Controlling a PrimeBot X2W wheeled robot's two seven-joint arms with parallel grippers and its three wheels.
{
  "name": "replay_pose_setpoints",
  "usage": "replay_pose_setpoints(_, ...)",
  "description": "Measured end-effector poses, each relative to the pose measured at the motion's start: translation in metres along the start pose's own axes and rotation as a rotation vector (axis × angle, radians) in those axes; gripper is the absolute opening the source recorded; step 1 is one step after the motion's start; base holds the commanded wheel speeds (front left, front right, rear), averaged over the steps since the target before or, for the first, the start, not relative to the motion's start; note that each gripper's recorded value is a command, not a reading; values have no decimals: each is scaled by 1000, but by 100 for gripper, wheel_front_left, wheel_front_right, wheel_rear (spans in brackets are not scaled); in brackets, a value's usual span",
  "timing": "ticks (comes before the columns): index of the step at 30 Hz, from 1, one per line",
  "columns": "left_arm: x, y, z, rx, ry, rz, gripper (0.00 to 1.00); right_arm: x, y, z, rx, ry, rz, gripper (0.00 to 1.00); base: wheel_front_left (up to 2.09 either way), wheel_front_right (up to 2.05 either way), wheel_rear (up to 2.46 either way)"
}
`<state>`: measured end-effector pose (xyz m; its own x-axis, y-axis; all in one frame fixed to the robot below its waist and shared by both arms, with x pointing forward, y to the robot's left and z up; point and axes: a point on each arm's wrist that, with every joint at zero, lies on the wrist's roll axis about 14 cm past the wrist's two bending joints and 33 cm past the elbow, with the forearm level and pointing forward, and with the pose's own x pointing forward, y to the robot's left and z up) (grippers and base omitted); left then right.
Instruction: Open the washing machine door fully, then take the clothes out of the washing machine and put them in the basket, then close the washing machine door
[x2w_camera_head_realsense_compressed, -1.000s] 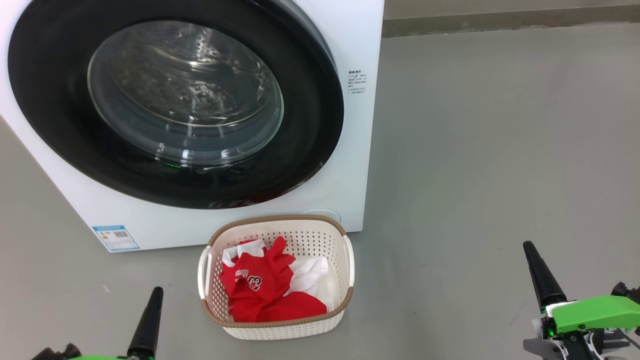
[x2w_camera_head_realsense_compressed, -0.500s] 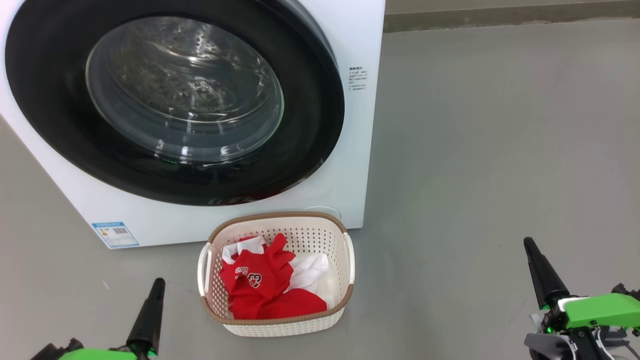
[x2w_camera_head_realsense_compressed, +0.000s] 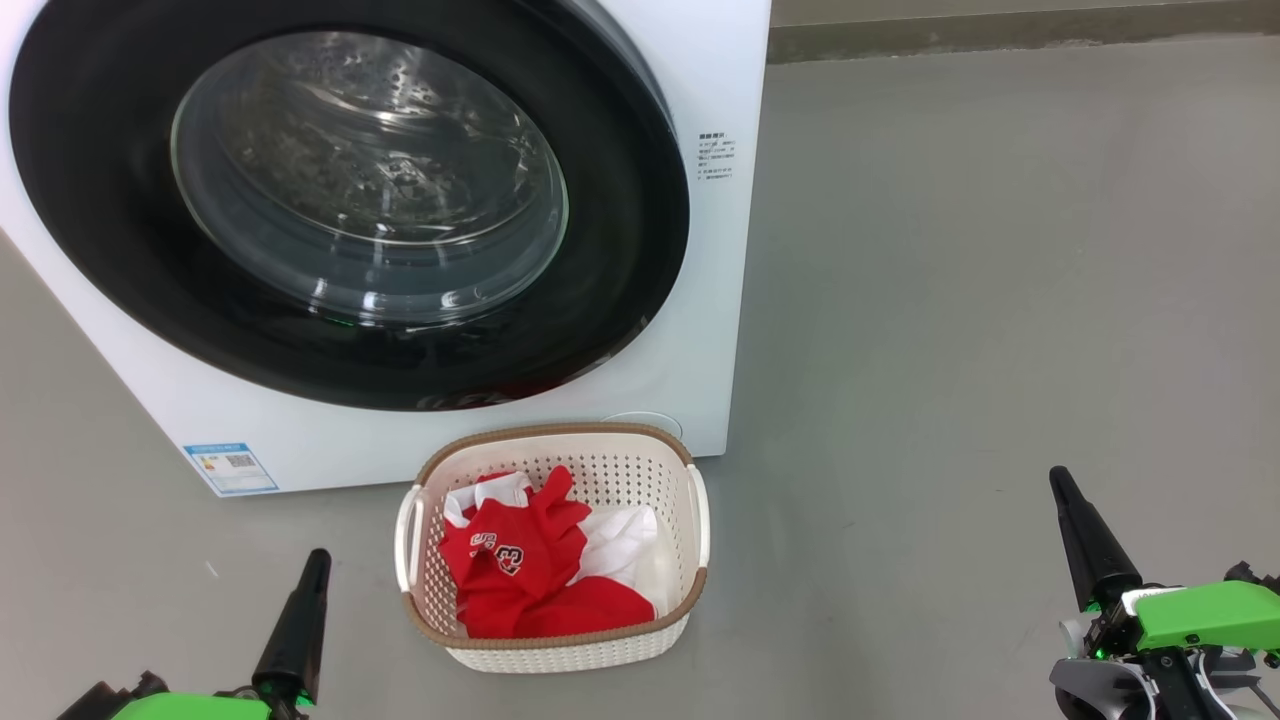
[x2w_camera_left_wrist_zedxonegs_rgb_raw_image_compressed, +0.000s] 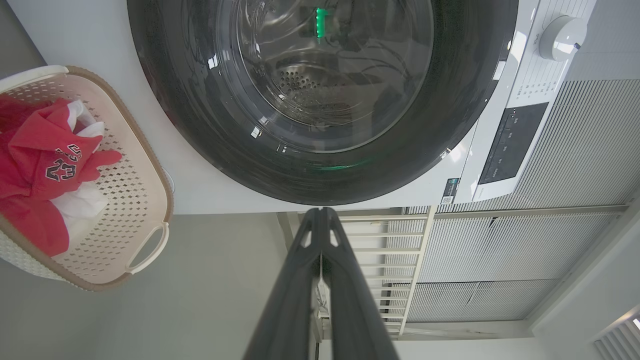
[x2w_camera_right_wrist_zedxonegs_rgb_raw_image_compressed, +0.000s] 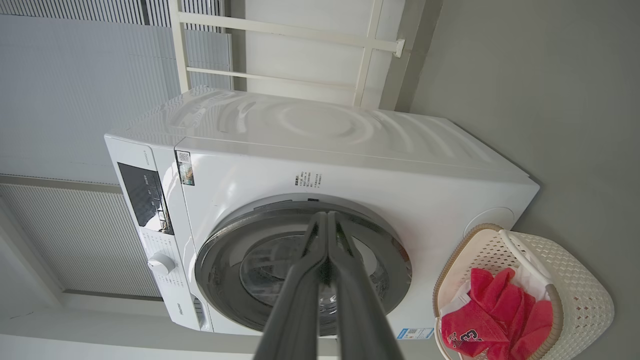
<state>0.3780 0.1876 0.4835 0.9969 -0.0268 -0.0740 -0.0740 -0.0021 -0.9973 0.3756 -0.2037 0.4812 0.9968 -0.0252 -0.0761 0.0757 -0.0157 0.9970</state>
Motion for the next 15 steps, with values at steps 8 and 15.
replay_pose_setpoints(8, 0, 0, 0, 0, 0, 0, 0, 0, 0, 0, 0, 0, 0, 0, 0, 0, 0)
replay_pose_setpoints(15, 0, 0, 0, 0, 0, 0, 0, 0, 0, 0, 0, 0, 0, 0, 0, 0, 0)
